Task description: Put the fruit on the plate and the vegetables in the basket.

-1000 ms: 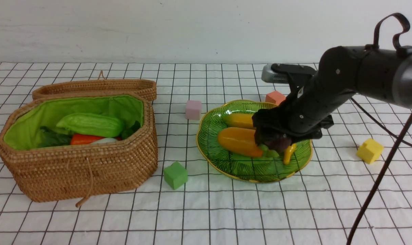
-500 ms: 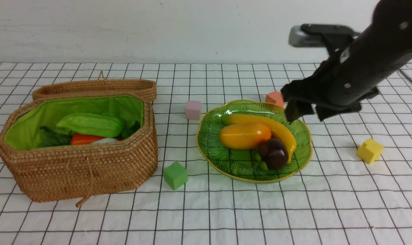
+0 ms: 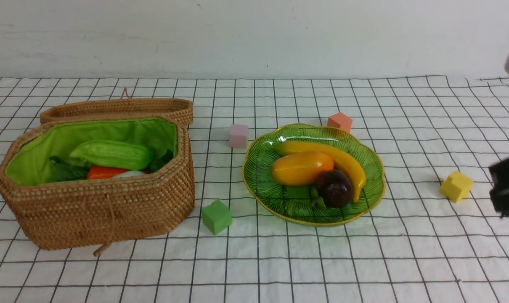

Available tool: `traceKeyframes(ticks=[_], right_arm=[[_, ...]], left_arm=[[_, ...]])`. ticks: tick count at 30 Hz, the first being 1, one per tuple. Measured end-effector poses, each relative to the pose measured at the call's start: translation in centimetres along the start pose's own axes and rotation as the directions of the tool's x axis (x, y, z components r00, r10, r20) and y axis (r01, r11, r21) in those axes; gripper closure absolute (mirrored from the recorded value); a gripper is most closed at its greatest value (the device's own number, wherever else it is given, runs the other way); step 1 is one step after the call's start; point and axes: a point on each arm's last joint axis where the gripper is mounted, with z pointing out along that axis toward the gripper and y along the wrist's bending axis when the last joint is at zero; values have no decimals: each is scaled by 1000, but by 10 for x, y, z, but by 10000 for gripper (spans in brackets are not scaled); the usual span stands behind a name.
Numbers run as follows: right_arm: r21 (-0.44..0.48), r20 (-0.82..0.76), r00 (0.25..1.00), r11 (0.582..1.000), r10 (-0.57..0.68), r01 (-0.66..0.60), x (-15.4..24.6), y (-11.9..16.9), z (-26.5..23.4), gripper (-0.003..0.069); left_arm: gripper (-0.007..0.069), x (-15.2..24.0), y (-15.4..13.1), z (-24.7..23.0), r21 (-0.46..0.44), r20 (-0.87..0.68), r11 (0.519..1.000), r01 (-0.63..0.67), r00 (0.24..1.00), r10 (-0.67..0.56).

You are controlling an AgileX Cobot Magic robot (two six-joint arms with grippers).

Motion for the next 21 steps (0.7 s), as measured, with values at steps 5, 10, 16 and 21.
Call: traceKeyframes(ticks=[5, 10, 16, 21], right_arm=[[11, -83, 997, 1000, 9, -8, 21, -5, 14, 667], [43, -124, 991, 998, -39, 45, 27, -9, 15, 667], [163, 299, 949, 985, -103, 55, 45, -34, -20, 664], [244, 639, 762, 967, -102, -76, 109, -51, -31, 664]], left_arm=[[454, 0, 0, 0, 0, 0, 1000, 0, 1000, 0], [447, 0, 0, 0, 0, 0, 1000, 0, 1000, 0], [440, 0, 0, 0, 0, 0, 1000, 0, 1000, 0], [439, 0, 0, 0, 0, 0, 1000, 0, 1000, 0]])
